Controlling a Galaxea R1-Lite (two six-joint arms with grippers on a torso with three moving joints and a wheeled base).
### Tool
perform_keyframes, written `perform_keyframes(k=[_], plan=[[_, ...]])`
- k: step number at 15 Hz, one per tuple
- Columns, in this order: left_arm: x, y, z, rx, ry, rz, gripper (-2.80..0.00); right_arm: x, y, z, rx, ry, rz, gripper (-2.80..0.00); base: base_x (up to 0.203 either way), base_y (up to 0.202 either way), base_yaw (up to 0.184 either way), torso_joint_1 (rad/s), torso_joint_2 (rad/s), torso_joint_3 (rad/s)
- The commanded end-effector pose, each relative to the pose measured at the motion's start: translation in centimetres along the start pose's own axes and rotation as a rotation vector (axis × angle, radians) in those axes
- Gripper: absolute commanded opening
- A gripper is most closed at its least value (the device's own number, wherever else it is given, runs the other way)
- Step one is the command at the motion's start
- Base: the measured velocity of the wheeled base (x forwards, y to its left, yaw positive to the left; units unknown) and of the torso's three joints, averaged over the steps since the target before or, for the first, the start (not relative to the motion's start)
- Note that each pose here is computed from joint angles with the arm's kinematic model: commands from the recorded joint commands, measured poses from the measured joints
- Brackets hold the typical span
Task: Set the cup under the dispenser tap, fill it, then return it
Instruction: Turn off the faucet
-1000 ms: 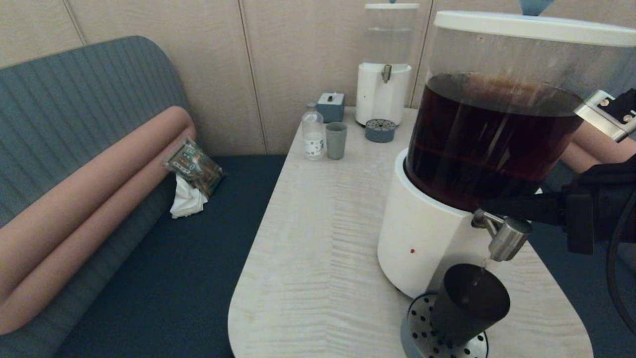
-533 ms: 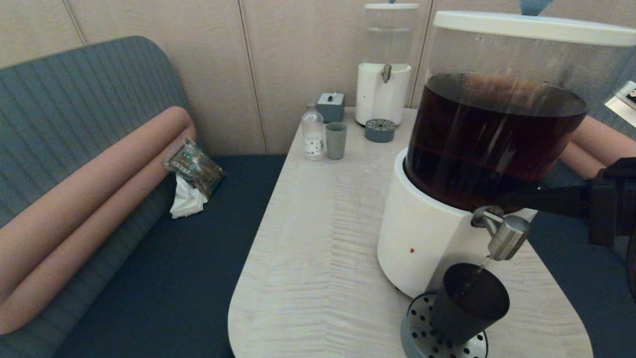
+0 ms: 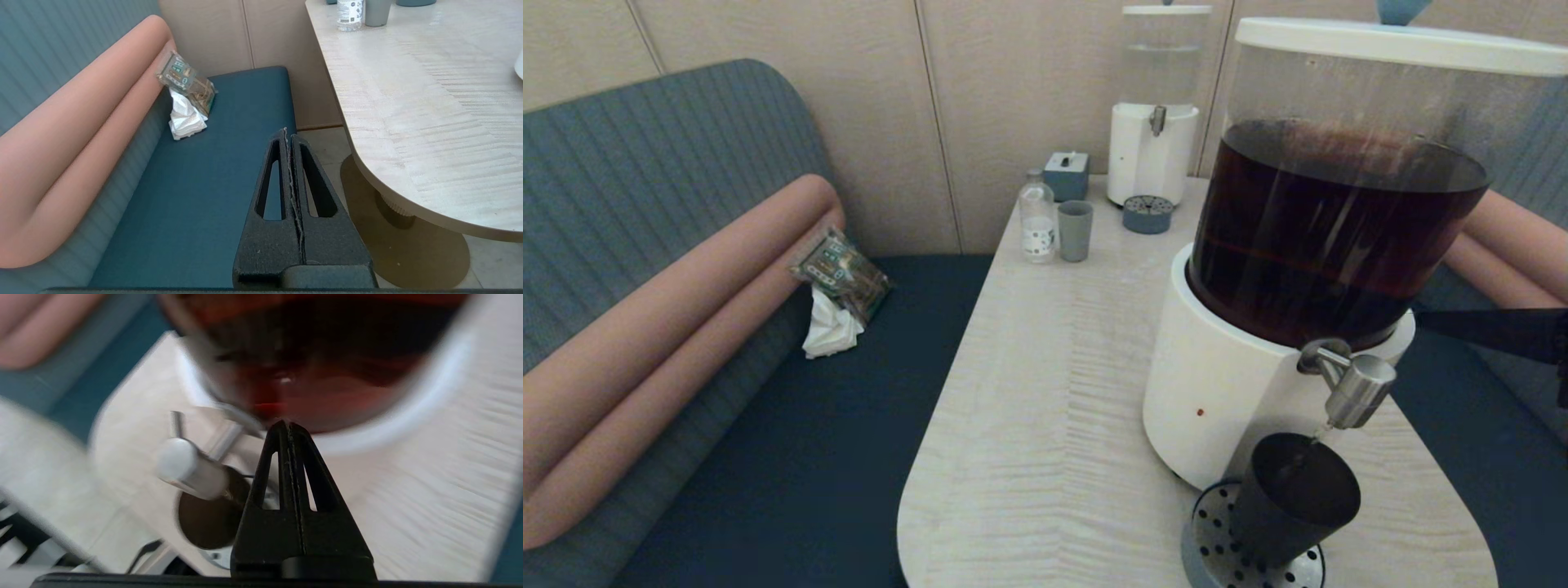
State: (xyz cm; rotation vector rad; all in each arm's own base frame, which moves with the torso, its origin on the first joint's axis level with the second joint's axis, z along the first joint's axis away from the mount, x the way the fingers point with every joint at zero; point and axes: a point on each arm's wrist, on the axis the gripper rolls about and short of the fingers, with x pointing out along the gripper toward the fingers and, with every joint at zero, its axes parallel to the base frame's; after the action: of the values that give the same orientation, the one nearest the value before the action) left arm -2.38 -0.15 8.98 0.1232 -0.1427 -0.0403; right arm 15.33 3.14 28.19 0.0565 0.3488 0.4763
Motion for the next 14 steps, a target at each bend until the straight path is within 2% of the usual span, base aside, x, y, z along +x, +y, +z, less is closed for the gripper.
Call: perform_keyframes(k=[1, 4, 7, 14], plan=[[0.2, -0.1, -1.1, -0.001, 0.038, -0.005, -2.8, -2.1, 0.4, -0.3, -0.014, -0.049, -0.072, -2.8, 0.0, 0.0, 0.0, 0.0, 0.0, 0.0], [0.2, -0.1, -1.1, -0.001, 0.038, -0.005, -2.8, -4.7, 1.0, -1.1, -0.061, -0.112, -0.213, -2.8, 0.0, 0.0, 0.0, 0.0, 0.0, 0.0], [0.2, -0.1, -1.1, -0.001, 0.039, -0.005, -2.8, -6.8, 1.6, -1.8, -0.109, -0.165, -0.285, -2.8, 0.0, 0.0, 0.0, 0.0, 0.0, 0.0], [0.2, -0.1, -1.1, -0.001, 0.038, -0.005, -2.8, -9.9, 2.2, -5.3, -0.096, -0.224, -0.479, -2.8, 0.0, 0.0, 0.0, 0.0, 0.0, 0.0]])
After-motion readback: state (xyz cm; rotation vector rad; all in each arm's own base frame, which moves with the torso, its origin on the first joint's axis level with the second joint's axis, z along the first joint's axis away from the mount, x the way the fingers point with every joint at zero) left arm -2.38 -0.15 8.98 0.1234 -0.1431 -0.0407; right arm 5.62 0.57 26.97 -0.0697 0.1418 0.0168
